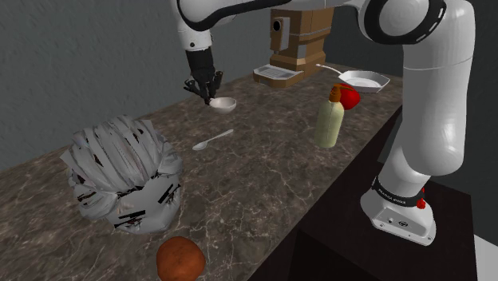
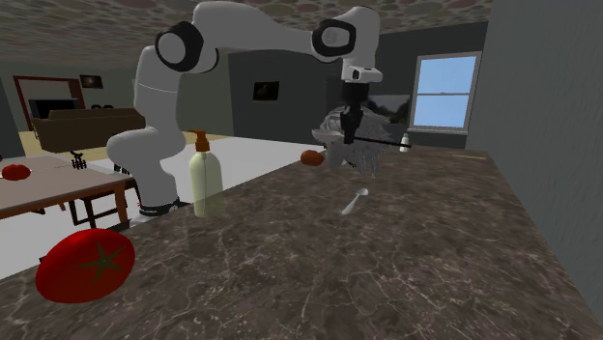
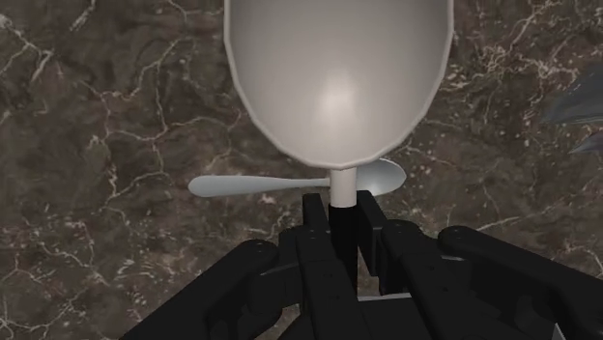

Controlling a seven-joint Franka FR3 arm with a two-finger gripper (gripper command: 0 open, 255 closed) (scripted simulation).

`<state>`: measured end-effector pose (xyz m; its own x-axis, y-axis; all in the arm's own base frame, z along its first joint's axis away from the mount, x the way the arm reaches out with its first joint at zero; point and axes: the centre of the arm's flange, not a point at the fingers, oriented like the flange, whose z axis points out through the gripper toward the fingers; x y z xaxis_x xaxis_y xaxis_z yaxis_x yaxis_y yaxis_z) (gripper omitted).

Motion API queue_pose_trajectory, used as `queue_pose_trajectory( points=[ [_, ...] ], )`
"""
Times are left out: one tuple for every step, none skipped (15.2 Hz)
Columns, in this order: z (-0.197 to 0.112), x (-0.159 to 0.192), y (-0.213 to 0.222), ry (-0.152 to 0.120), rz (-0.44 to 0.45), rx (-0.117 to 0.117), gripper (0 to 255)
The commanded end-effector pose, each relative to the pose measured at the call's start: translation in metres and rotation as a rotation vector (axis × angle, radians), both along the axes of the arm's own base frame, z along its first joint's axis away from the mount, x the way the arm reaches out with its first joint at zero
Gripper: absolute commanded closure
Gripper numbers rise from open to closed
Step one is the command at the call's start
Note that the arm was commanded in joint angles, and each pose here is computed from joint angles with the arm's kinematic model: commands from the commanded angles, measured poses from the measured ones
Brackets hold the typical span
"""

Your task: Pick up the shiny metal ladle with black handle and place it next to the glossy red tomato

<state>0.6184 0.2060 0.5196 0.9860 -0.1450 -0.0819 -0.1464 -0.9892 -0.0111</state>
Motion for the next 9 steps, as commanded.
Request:
queue_pose_trajectory(
  points=[
    [0.003, -0.013, -0.015, 0.000, 0.000, 0.000, 255],
    [0.003, -0.022, -0.025, 0.000, 0.000, 0.000, 255],
    [0.003, -0.031, -0.035, 0.000, 0.000, 0.000, 255],
    [0.003, -0.039, -0.045, 0.000, 0.000, 0.000, 255],
    [0.003, -0.048, -0.055, 0.000, 0.000, 0.000, 255],
    [0.003, -0.057, -0.065, 0.000, 0.000, 0.000, 255],
    [0.003, -0.065, -0.075, 0.000, 0.000, 0.000, 255],
    [0.003, -0.074, -0.085, 0.000, 0.000, 0.000, 255],
    [0.003, -0.083, -0.095, 0.000, 0.000, 0.000, 255]
  ],
)
